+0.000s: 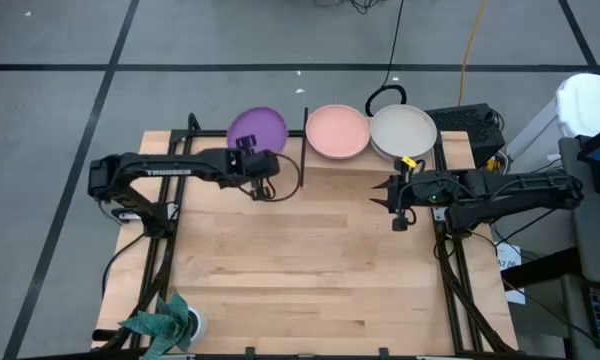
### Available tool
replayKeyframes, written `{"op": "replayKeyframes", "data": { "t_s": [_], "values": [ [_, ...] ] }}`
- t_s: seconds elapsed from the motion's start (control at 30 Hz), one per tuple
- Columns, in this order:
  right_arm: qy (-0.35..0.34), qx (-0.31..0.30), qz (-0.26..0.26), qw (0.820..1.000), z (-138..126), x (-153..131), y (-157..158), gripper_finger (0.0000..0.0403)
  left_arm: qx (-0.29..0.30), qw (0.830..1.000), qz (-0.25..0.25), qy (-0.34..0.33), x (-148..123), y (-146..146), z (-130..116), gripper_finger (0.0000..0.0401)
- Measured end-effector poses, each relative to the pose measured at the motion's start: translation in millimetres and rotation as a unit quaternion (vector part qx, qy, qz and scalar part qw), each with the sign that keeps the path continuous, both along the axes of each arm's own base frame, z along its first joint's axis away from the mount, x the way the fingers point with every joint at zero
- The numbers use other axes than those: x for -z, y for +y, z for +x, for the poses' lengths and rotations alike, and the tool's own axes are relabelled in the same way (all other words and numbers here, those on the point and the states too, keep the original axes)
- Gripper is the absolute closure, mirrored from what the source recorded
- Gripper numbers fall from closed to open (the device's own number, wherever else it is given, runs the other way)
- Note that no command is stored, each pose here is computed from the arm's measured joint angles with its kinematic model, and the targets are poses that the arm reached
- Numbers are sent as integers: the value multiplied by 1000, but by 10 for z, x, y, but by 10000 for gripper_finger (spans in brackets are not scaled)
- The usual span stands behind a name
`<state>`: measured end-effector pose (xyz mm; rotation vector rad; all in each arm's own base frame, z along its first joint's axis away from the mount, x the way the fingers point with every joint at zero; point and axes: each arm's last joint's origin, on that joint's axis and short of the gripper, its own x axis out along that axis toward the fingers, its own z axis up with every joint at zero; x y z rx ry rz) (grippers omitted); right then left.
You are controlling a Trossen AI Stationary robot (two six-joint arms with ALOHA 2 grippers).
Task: Place and stack plates onto a shelf
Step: Stack the violet plate on top of the light orange plate on the shelf
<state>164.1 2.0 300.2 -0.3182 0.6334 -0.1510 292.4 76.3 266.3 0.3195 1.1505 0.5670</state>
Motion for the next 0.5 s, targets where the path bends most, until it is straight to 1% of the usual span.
{"op": "replayKeyframes", "data": {
  "t_s": [0.27, 0.4, 0.5],
  "values": [
    [15, 20, 28, 999, -176, 2, -5, 282, 47, 997, 33, -54, -647, -24, 110, 390],
    [18, 21, 39, 999, -236, 2, 9, 282, 76, 992, 58, -82, -917, -37, 145, 390],
    [18, 24, 46, 998, -260, 0, 16, 282, 90, 987, 72, -108, -1040, -30, 217, 390]
  ]
}}
